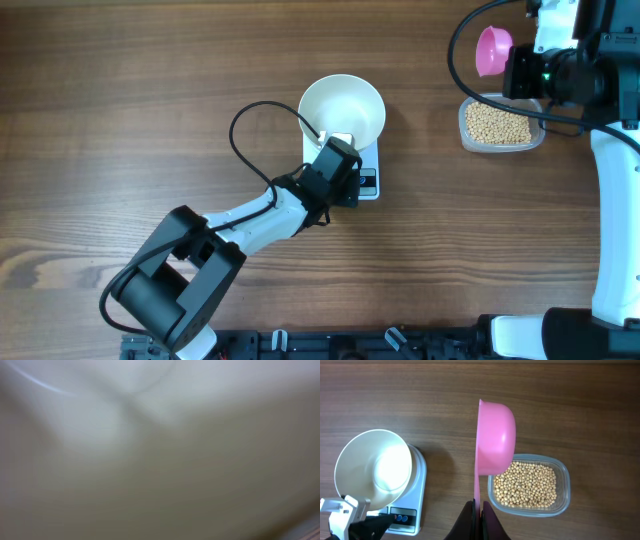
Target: Scoop item into bowl and weigh 150g on scale
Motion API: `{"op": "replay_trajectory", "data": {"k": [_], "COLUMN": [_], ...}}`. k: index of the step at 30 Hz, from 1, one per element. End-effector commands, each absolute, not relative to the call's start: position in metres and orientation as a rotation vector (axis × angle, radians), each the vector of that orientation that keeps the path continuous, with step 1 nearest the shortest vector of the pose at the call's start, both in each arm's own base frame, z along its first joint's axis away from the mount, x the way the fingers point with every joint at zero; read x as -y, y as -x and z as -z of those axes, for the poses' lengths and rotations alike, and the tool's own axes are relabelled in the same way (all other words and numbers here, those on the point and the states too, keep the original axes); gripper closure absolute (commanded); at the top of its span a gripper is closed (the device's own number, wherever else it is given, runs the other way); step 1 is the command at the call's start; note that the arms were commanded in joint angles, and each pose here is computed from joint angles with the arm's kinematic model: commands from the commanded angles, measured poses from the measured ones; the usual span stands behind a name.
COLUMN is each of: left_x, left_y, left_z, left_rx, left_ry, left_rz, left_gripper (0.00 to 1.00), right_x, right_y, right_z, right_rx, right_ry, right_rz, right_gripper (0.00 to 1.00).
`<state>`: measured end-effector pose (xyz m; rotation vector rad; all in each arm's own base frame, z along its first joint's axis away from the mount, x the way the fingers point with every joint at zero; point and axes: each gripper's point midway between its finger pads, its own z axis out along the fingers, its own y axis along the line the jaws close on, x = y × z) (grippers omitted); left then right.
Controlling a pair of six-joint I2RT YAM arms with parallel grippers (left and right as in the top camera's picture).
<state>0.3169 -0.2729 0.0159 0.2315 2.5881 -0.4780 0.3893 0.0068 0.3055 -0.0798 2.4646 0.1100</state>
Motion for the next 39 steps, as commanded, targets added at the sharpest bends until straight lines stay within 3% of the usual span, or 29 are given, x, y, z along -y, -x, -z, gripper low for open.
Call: {"op": "replay_trajectory", "data": {"k": [1, 9, 12, 19, 21, 24, 26, 28, 29, 30, 35, 39], "left_x": [0.261, 0.259, 0.265, 0.264, 0.236, 0.177, 0.119, 0.091, 0.078, 0.073, 0.065, 0.065], "left_y": [-0.310, -0.308, -0.308, -0.308, -0.305, -0.311, -0.315, -0.315, -0.315, -0.314, -0.309, -0.309], "left_z": [0.004, 0.017, -0.003, -0.164, -0.210, -0.231, -0.232, -0.223, -0.216, -0.213, -0.198, -0.198], "left_rx": [-2.639, -2.668, -2.640, -2.300, -2.201, -2.150, -2.159, -2.191, -2.216, -2.227, -2.288, -2.288], "left_ry": [-0.247, -0.251, -0.258, -0.223, -0.157, 0.012, 0.173, 0.259, 0.300, 0.314, 0.338, 0.338], "left_rz": [0.387, 0.363, 0.426, 0.678, 0.680, 0.522, 0.386, 0.318, 0.283, 0.269, 0.228, 0.229], "left_gripper": [0.96, 0.96, 0.96, 0.96, 0.96, 0.96, 0.63, 0.59, 0.33, 0.00, 0.00, 0.00], "right_x": [-0.002, -0.002, -0.002, -0.022, -0.023, -0.044, -0.057, -0.057, -0.056, -0.053, -0.021, -0.020], "right_y": [-0.389, -0.388, -0.388, -0.383, -0.374, -0.359, -0.348, -0.346, -0.347, -0.347, -0.355, -0.371], "right_z": [-0.304, -0.303, -0.303, -0.303, -0.297, -0.294, -0.293, -0.292, -0.292, -0.291, -0.285, -0.291], "right_rx": [-2.469, -2.475, -2.476, -2.481, -2.524, -2.544, -2.547, -2.557, -2.559, -2.564, -2.579, -2.504], "right_ry": [0.088, 0.087, 0.068, 0.100, 0.103, 0.260, 0.355, 0.353, 0.350, 0.346, 0.395, 0.455], "right_rz": [-0.080, -0.081, -0.088, -0.236, -0.250, -0.383, -0.473, -0.474, -0.465, -0.446, -0.158, -0.117], "right_gripper": [0.96, 0.96, 0.96, 0.96, 0.96, 0.96, 0.96, 0.96, 0.96, 0.96, 0.96, 0.96]}}
